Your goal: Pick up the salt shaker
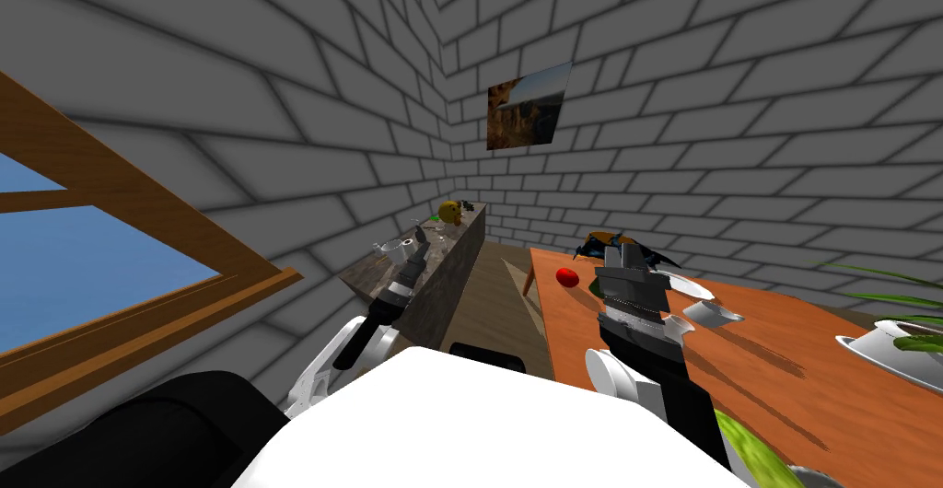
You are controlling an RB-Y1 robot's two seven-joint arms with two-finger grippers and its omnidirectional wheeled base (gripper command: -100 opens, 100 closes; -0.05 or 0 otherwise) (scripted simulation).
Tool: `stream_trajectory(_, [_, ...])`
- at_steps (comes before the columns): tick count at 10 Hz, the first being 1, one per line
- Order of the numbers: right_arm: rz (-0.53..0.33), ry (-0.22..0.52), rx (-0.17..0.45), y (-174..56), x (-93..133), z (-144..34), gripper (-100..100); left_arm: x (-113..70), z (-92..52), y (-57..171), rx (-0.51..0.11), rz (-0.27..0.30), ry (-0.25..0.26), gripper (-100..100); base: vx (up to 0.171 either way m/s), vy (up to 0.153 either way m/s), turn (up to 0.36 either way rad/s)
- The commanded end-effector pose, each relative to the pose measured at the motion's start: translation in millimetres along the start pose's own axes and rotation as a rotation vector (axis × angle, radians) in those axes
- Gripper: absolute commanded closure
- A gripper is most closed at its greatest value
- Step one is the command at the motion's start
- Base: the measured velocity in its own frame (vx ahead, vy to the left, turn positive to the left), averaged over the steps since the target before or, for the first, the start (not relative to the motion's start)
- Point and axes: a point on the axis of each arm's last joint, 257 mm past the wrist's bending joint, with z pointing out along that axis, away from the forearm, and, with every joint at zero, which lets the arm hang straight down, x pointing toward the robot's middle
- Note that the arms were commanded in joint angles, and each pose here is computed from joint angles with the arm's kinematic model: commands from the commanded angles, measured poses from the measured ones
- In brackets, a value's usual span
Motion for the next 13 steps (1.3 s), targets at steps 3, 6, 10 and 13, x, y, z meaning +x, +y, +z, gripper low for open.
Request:
stream_trajectory(3, [0.000, 0.000, 0.000, 0, 0, 0.0, 0, 1.6, -12.4, 22, -0.066, 0.035, 0.037, -100, 0.050, -0.005, 0.057])
stream_trajectory(6, [0.000, 0.000, 0.000, 0, 0, 0.0, 0, 2.4, -23.3, 38, -0.118, 0.066, 0.069, -100, 0.048, -0.001, 0.017])
stream_trajectory(10, [0.000, 0.000, 0.000, 0, 0, 0.0, 0, 2.4, -23.3, 38, -0.118, 0.066, 0.069, -100, 0.014, -0.001, 0.017])
stream_trajectory(13, [0.000, 0.000, 0.000, 0, 0, 0.0, 0, 2.4, -23.3, 38, -0.118, 0.066, 0.069, -100, 0.001, 0.000, 0.000])
